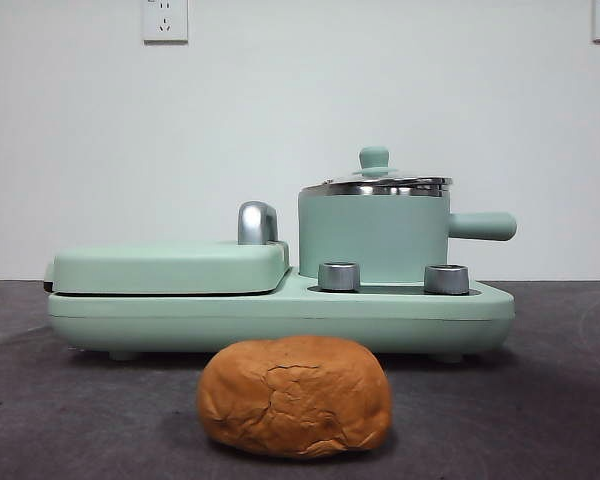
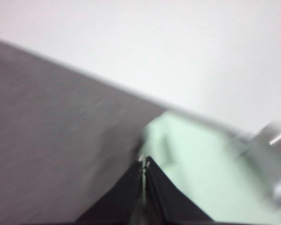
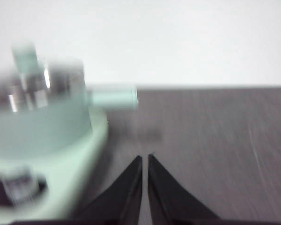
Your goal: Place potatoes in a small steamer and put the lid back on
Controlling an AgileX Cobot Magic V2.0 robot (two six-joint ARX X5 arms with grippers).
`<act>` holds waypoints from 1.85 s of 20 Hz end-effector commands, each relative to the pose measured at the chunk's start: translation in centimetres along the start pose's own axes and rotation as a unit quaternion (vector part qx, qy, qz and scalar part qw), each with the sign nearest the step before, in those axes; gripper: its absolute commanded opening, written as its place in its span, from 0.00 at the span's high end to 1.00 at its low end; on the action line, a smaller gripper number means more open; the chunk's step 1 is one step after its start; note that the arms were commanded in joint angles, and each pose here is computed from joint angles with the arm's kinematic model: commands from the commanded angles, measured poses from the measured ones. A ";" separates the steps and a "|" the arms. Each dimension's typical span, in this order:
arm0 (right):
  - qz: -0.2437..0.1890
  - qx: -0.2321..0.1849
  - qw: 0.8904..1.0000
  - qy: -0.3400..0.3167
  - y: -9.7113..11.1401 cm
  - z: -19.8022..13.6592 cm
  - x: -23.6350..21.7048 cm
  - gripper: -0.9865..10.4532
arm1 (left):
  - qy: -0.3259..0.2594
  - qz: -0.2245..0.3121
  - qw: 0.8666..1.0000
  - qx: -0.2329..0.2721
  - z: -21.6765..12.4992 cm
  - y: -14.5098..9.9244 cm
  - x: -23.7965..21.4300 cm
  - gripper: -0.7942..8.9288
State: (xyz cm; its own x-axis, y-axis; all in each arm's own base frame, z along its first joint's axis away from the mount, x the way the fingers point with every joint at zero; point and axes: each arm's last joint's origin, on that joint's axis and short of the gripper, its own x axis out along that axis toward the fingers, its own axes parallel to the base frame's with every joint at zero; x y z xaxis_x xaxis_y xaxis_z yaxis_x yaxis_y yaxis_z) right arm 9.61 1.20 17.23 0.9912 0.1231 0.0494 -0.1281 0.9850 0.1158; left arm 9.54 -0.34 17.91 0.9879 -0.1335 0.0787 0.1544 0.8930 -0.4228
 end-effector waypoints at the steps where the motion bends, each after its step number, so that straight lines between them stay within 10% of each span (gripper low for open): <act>1: 0.018 0.083 0.993 -0.086 0.2 1.8 -0.2 0.90 | -0.065 -0.052 0.996 -0.045 1.3 -0.8 -0.1 0.91; 10: 0.024 0.113 0.992 -0.049 1.2 9.2 -1.6 0.90 | -0.112 -0.082 0.990 -0.037 8.0 -4.3 -2.0 0.91; 19: 0.120 -0.024 0.991 0.046 2.5 15.1 -0.5 0.90 | 0.042 -0.126 0.988 0.083 13.4 -7.6 -1.7 0.91; 30: 0.187 -0.251 0.943 0.109 3.1 15.3 2.9 0.90 | 0.107 -0.206 0.929 0.289 15.7 -8.6 2.2 0.91; 37: 0.195 -0.257 0.940 0.115 3.3 15.1 3.4 0.56 | 0.104 -0.207 0.929 0.290 15.9 -8.6 2.8 0.48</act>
State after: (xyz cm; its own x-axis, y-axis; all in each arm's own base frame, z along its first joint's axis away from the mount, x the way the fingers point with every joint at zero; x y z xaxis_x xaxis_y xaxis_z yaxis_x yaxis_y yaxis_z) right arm 12.05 2.96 32.32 0.8581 0.4467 -0.2532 -0.5113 0.7882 -0.3424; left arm 10.99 -1.53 35.23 0.8381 -0.5348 -0.1077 0.5451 0.8285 0.1282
